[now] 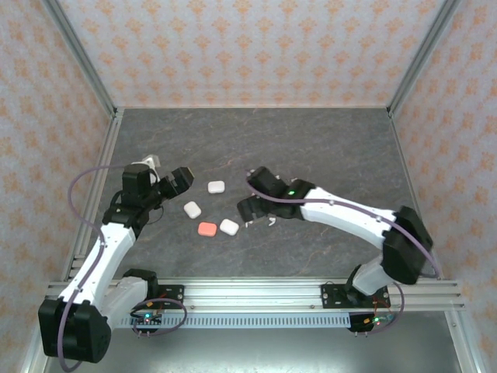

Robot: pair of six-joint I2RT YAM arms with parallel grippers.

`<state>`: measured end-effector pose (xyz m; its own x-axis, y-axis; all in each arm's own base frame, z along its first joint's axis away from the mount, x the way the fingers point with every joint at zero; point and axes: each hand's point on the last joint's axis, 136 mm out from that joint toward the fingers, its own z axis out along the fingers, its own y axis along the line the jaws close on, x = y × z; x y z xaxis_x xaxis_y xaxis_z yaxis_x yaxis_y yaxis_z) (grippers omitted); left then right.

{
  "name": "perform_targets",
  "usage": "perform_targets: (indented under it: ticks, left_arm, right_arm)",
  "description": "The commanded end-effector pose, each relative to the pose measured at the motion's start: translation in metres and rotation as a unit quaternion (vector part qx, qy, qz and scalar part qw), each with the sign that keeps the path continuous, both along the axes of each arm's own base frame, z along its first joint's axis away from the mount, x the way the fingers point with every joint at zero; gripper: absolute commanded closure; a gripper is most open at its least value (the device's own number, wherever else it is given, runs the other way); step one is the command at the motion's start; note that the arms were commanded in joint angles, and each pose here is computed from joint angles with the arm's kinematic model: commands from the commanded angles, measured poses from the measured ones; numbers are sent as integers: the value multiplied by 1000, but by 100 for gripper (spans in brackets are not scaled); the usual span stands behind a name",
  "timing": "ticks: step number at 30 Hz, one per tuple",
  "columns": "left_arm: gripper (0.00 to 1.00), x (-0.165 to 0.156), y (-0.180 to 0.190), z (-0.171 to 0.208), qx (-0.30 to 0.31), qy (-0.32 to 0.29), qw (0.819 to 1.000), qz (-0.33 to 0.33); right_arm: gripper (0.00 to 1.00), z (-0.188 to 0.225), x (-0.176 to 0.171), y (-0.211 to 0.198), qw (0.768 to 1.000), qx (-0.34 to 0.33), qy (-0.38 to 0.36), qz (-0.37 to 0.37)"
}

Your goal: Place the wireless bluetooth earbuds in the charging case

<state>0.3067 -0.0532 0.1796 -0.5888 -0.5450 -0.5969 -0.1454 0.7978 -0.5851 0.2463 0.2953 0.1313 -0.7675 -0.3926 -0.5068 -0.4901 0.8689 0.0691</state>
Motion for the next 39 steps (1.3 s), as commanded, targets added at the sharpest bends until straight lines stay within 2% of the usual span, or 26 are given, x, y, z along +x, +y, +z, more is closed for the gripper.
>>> perform_targets:
  ticks: [1, 5, 9, 13, 18, 23, 33, 39]
  left_arm:
    - [0, -4, 1, 22, -3, -44, 999, 6]
    - [0, -12, 10, 36, 23, -58, 998, 20]
    - [0, -17, 11, 52, 43, -85, 995, 13]
    - [0, -22, 14, 63, 48, -107, 993, 20]
    - [0, -27, 19, 63, 60, -106, 992, 29]
    - [0, -27, 21, 60, 60, -102, 992, 32]
    - [0, -27, 21, 58, 64, -97, 993, 33]
    - [0, -26, 20, 58, 66, -95, 993, 28]
  right_arm:
    - [0, -17, -21, 20, 997, -57, 29, 54]
    - [1, -37, -33, 48, 988, -96, 47, 108]
    - [8, -58, -39, 65, 982, -105, 72, 137]
    - [14, -72, -37, 69, 978, -121, 80, 151]
    - [21, -85, -36, 77, 973, -131, 88, 169]
    - [33, -94, -34, 83, 970, -138, 92, 178]
    - [35, -109, -34, 77, 969, -146, 108, 169]
    - [41, -120, -35, 69, 968, -147, 124, 161]
